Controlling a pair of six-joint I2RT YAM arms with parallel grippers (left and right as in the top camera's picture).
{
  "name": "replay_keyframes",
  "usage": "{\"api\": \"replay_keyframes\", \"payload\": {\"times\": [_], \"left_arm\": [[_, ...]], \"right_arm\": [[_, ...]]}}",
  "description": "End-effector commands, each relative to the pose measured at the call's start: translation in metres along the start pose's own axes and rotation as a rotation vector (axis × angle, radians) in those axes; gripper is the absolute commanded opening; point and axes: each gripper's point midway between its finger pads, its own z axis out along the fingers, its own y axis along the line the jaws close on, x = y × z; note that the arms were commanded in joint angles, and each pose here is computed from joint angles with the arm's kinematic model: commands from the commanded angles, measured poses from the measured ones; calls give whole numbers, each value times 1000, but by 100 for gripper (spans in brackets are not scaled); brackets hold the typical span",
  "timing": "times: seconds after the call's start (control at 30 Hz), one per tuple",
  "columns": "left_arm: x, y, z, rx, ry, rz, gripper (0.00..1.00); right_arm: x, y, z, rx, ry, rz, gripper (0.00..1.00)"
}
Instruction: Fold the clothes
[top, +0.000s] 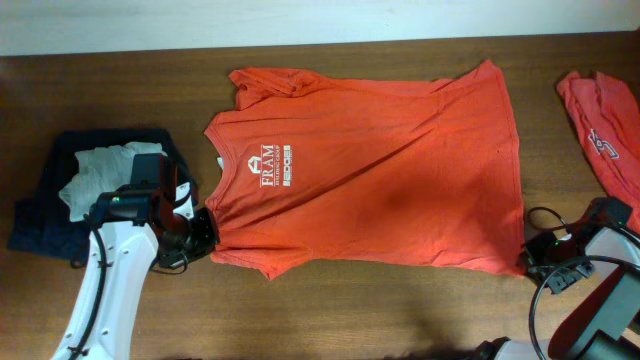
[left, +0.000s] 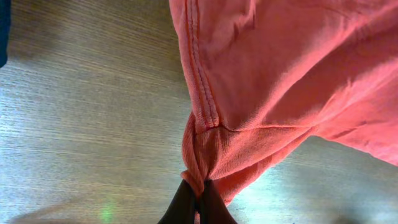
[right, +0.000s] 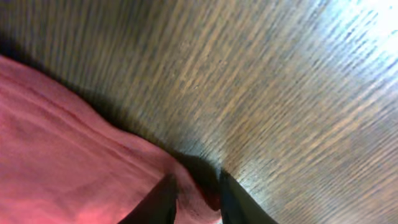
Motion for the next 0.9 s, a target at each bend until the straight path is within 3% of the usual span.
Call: {"api": "replay_keyframes", "payload": {"times": [0.0,0.1,0.23,0.5,0.67,0.87], "left_arm": [[-5,1,-6,-6,-28,14,1],[-5,1,-6,-6,-27,15,0],[-3,-7,-10,36,-28,27,1],[12,-24,-62,134,-167,72,0],[18,-21,-94,129,-303,90,1],[-19,-22,-92,93,-385,89,0]], "right_arm": [[22,1,11,-26,83,1,19],[26,9,-3,-68,88,-16,4],[24,15,-31,-89,46,-51,4],[39,28,-144,-188,-219,-110,4],[59,22,-163,-199,-260,-118,4],[37,35,-155,-227,-255,-120,4]]}}
